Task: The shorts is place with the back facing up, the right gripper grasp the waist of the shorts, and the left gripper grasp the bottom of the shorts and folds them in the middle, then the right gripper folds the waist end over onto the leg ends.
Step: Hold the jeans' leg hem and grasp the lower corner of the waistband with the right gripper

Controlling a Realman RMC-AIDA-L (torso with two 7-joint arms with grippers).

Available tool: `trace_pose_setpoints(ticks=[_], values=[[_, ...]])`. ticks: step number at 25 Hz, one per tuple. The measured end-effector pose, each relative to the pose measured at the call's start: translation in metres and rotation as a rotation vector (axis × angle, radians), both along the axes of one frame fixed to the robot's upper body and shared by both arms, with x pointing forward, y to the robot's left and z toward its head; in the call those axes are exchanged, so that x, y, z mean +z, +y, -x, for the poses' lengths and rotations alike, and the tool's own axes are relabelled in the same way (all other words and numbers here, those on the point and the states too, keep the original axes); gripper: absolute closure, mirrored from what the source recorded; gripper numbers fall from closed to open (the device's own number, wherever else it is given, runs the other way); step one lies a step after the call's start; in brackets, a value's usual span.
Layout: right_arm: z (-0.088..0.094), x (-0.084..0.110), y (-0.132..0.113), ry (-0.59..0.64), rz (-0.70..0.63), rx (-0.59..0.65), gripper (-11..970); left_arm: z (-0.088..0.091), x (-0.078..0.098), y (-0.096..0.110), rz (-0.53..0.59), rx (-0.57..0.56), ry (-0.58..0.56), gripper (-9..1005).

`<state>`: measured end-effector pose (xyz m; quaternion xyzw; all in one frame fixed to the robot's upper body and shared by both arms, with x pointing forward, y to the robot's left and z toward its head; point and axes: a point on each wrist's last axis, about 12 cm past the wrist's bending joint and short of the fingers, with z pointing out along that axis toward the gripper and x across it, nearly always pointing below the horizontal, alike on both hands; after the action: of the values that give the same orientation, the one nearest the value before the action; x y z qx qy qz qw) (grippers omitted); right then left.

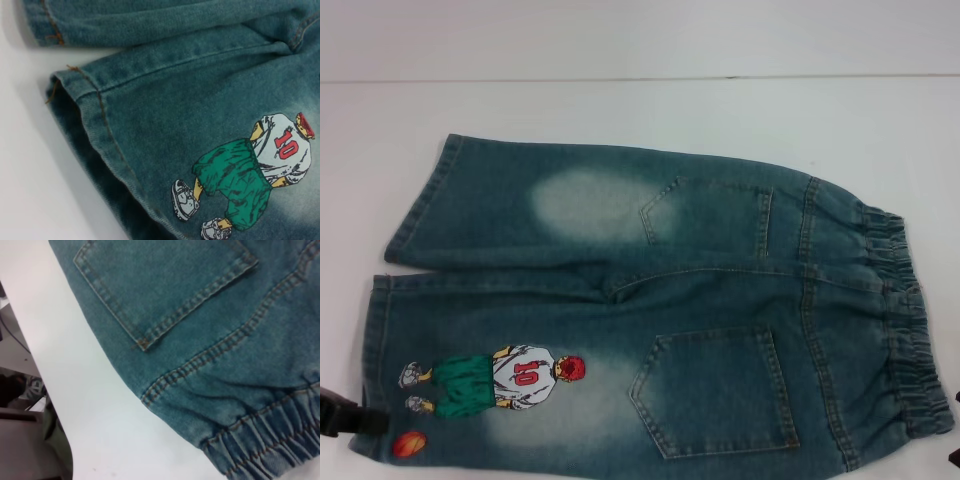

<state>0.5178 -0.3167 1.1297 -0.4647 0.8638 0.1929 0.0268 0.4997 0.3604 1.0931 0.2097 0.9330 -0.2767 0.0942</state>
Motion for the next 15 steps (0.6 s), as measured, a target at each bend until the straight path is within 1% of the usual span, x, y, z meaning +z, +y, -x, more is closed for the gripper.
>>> trace_pose_setpoints(ticks=[10, 15], values=[[-0.003, -0.010, 0.007, 0.020, -0.003, 0.019, 141, 0.000, -0.001, 0.001, -0.004, 0.005, -0.003, 979], [-0.007, -0.013, 0.010, 0.009, -0.011, 0.026, 152, 0.000, -0.002, 0.000, -0.002, 0.005, 0.001, 979]])
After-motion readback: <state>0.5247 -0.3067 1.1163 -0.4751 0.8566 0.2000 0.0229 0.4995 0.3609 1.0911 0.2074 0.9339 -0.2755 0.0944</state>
